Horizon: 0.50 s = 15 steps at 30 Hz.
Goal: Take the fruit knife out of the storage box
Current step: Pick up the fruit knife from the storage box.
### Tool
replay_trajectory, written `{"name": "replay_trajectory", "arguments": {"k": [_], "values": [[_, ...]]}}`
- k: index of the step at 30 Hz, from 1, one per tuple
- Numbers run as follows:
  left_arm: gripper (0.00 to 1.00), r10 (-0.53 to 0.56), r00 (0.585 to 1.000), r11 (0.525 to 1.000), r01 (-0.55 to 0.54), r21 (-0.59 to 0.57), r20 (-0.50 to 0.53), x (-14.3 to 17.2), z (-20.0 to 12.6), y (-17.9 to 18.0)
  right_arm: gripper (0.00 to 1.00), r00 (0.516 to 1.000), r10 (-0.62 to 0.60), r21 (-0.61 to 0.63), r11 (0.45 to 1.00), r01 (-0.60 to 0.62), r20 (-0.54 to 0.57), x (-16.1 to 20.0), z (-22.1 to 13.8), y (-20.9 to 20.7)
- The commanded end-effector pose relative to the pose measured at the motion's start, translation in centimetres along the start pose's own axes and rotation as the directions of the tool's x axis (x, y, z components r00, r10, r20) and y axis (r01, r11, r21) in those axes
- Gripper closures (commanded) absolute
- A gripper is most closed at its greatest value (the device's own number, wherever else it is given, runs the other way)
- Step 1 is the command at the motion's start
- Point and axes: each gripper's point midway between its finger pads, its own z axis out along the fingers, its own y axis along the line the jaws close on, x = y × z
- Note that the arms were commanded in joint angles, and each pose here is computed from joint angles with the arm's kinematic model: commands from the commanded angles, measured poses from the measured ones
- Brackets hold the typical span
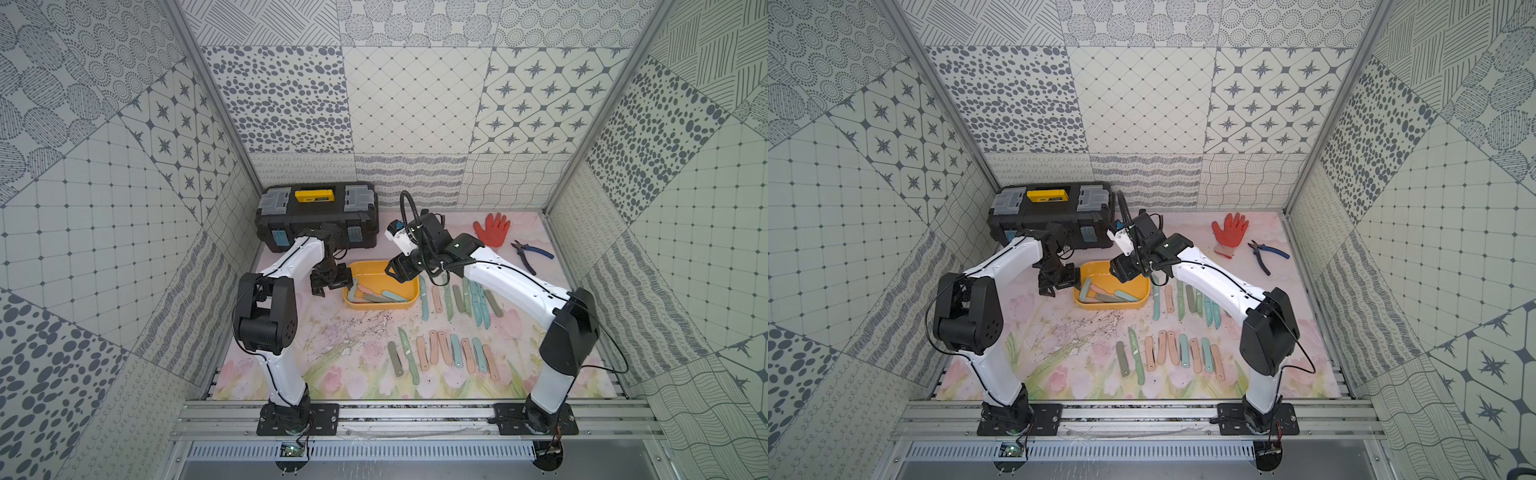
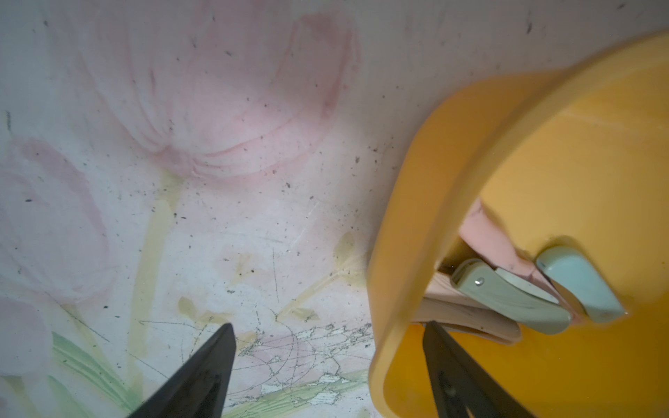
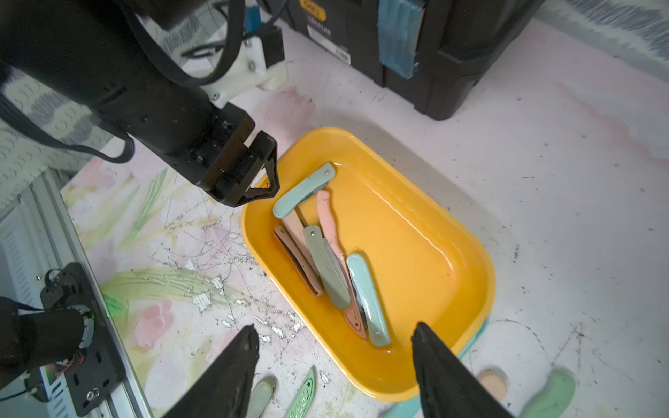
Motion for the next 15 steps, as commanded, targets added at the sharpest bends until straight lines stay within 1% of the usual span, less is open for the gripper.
{"name": "replay_trajectory", "arguments": {"k": [1, 3, 5, 8, 10, 13, 15], "values": [[0.19, -0.008, 0.999, 1.0, 0.008, -0.021, -0.033, 0.5, 0.4, 0.3, 0.29, 0.987, -0.074, -0.036, 0.997, 0.07, -0.142, 1.6, 2.4, 0.8], [0.19, -0.02, 0.999, 0.999, 0.019, -0.038, -0.029, 0.5, 0.3, 0.6, 0.29, 0.978, -0.083, -0.026, 0.997, 0.079, -0.191, 1.6, 4.4, 0.7], [0.19, -0.028, 0.999, 0.998, 0.026, -0.051, -0.022, 0.5, 0.3, 0.9, 0.29, 0.973, -0.079, -0.015, 0.997, 0.077, -0.216, 1.6, 6.0, 0.5], [0.19, -0.024, 1.0, 0.997, 0.023, -0.073, -0.018, 0.5, 0.2, 1.3, 0.3, 0.965, -0.063, -0.032, 0.998, 0.056, -0.255, 1.9, 8.1, 0.5], [0.19, -0.023, 1.0, 0.996, 0.021, -0.091, -0.021, 0.5, 0.2, 1.6, 0.31, 0.95, -0.065, -0.059, 0.997, 0.049, -0.304, 2.7, 9.1, 0.9], [0.2, -0.023, 0.999, 0.995, 0.02, -0.094, -0.028, 0.5, 0.4, 1.6, 0.33, 0.915, -0.111, -0.132, 0.989, 0.064, -0.389, 4.4, 10.0, 2.2], [0.19, -0.025, 0.999, 0.995, 0.021, -0.098, -0.033, 0.5, 0.5, 1.7, 0.33, 0.893, -0.127, -0.131, 0.988, 0.077, -0.431, 5.4, 10.4, 2.2]]}}
